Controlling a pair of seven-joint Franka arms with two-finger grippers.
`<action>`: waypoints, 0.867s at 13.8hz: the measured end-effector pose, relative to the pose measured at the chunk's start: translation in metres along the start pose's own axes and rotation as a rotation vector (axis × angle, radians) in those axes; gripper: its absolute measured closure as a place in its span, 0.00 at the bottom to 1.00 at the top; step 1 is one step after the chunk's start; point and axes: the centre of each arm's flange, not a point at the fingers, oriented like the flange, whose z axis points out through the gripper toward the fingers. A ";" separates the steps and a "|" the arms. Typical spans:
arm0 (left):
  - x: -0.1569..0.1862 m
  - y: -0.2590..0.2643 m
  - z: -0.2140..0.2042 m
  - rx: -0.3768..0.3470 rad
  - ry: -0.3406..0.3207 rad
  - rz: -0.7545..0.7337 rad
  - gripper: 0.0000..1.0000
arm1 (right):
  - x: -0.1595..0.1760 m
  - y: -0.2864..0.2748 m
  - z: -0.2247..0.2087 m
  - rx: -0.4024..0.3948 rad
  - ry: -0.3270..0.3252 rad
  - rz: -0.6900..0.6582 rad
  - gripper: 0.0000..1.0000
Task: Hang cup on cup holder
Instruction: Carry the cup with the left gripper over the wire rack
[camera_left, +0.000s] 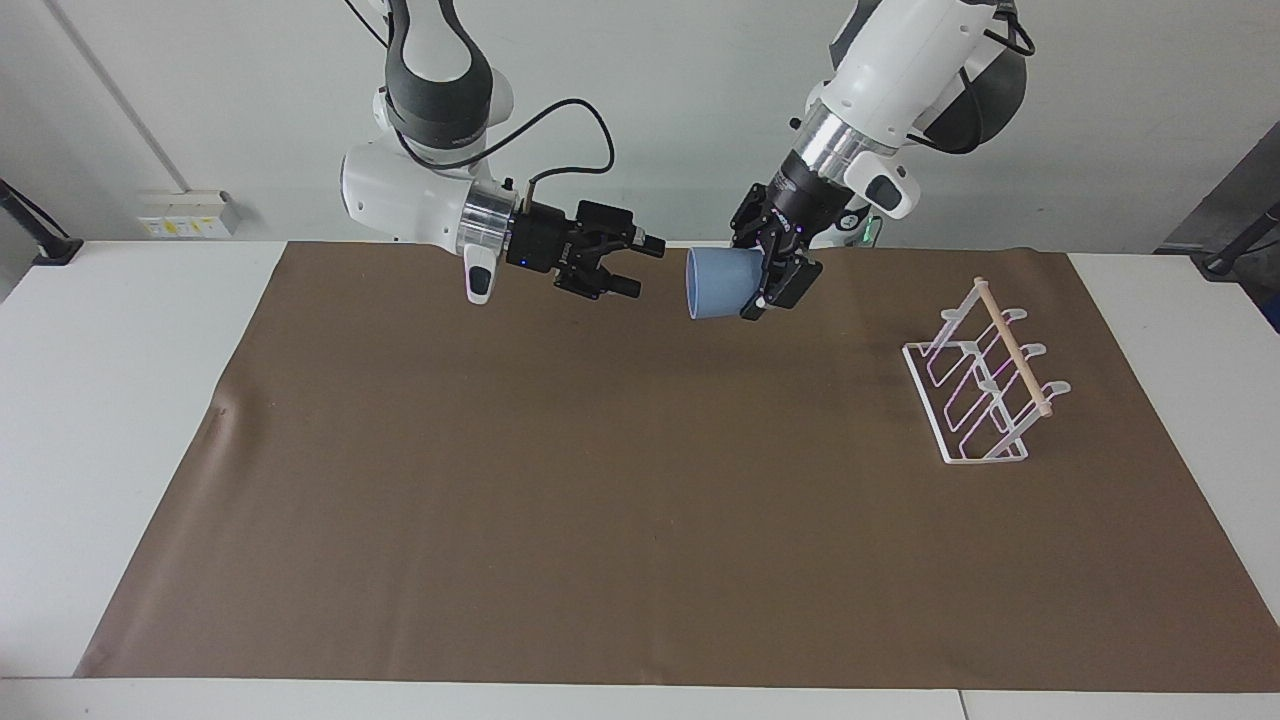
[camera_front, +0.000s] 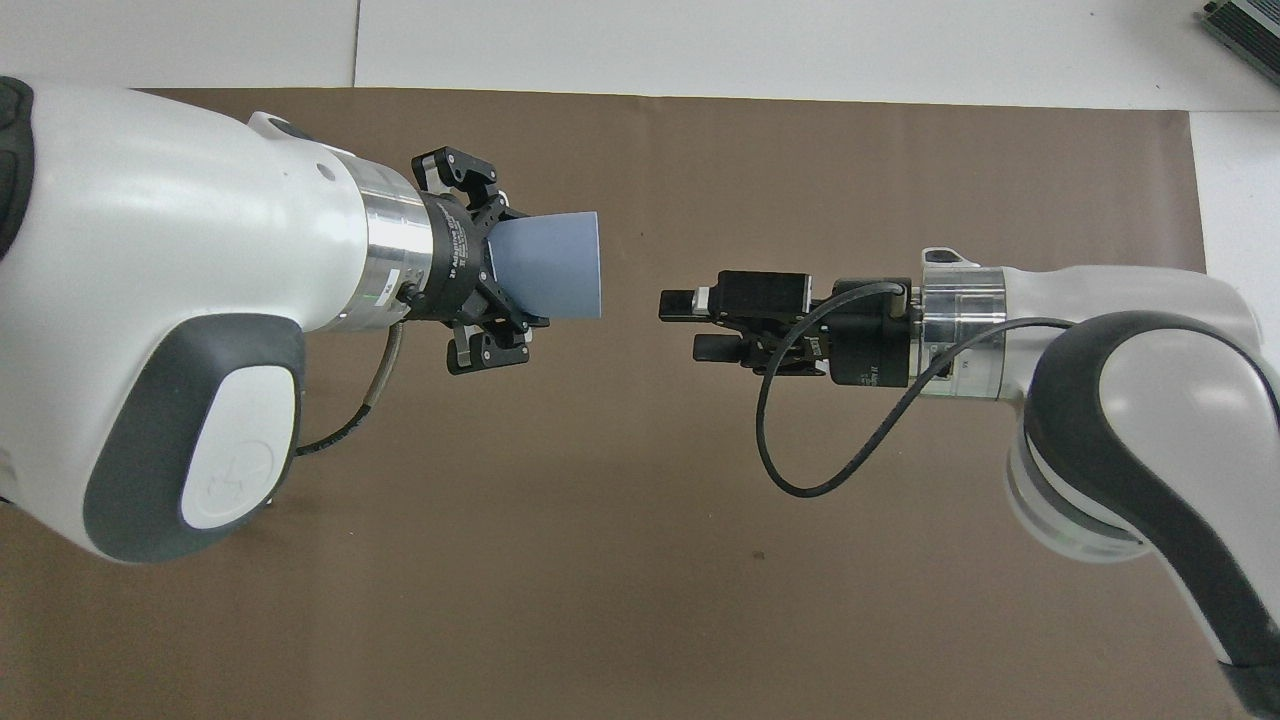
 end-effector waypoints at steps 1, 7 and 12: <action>0.007 -0.005 0.008 -0.025 0.037 0.016 0.19 | 0.000 0.003 -0.005 -0.073 -0.003 -0.033 0.00; 0.063 -0.019 0.033 -0.146 0.310 0.129 0.19 | -0.007 0.015 -0.030 -0.587 -0.025 -0.263 0.00; 0.105 -0.007 0.045 -0.210 0.567 0.250 0.19 | -0.001 0.012 -0.074 -0.895 0.007 -0.412 0.00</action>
